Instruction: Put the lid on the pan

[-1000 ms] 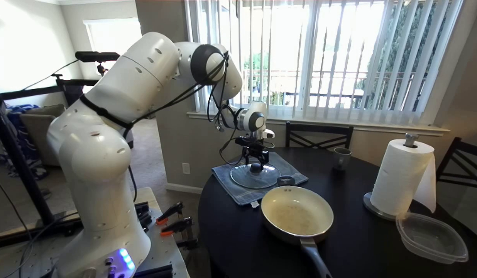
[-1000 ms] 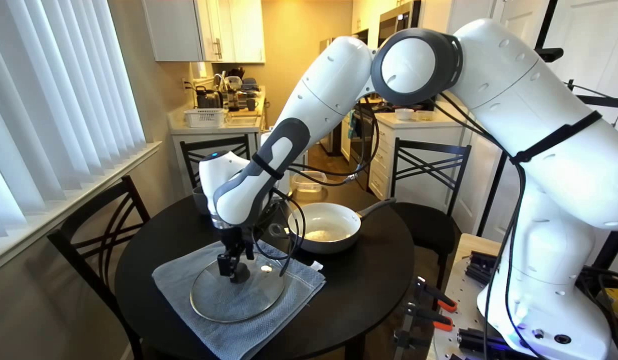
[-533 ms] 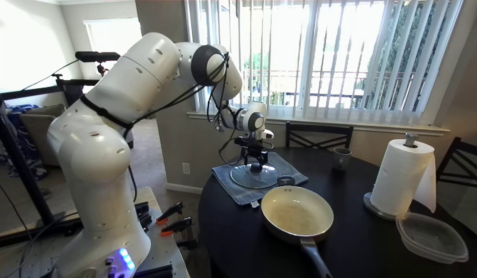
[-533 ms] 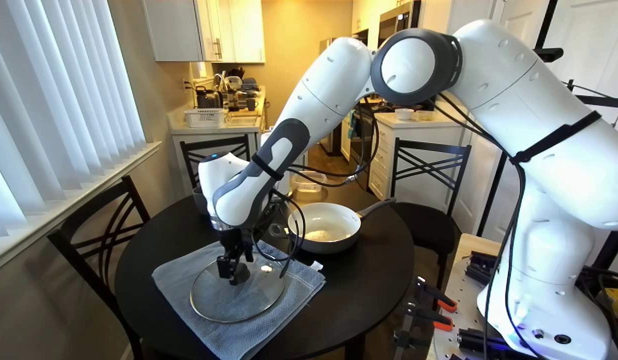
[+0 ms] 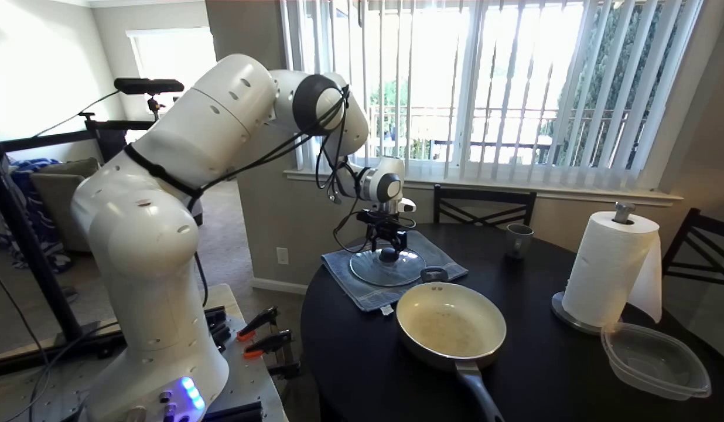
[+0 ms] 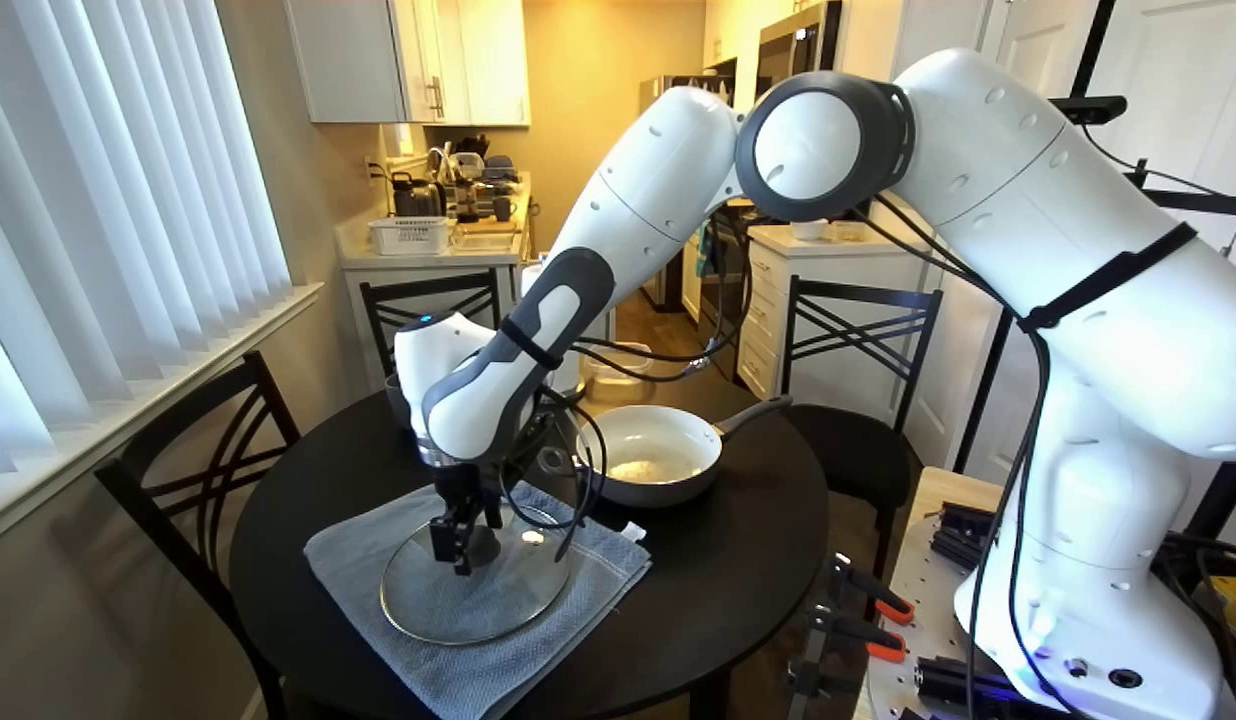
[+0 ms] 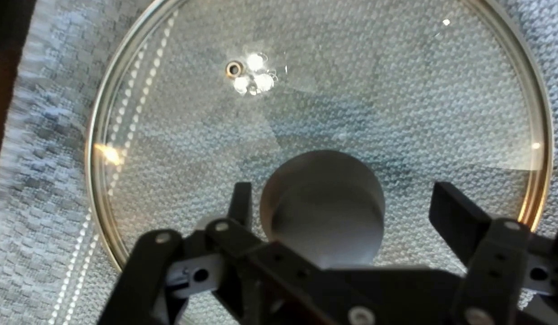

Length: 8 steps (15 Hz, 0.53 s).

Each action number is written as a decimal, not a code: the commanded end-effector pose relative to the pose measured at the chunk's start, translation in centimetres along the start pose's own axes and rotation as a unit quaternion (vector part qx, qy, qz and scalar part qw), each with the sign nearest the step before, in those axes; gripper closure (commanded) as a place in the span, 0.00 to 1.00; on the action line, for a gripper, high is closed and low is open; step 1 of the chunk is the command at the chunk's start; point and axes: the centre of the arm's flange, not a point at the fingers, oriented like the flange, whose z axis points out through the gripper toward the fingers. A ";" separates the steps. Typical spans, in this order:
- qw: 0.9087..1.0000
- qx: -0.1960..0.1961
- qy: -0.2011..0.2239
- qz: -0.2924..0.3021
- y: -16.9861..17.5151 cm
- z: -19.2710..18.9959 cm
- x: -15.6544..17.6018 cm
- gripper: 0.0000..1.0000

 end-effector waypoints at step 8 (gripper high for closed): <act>1.000 -0.006 0.012 -0.004 0.4 0.1 0.7 0.43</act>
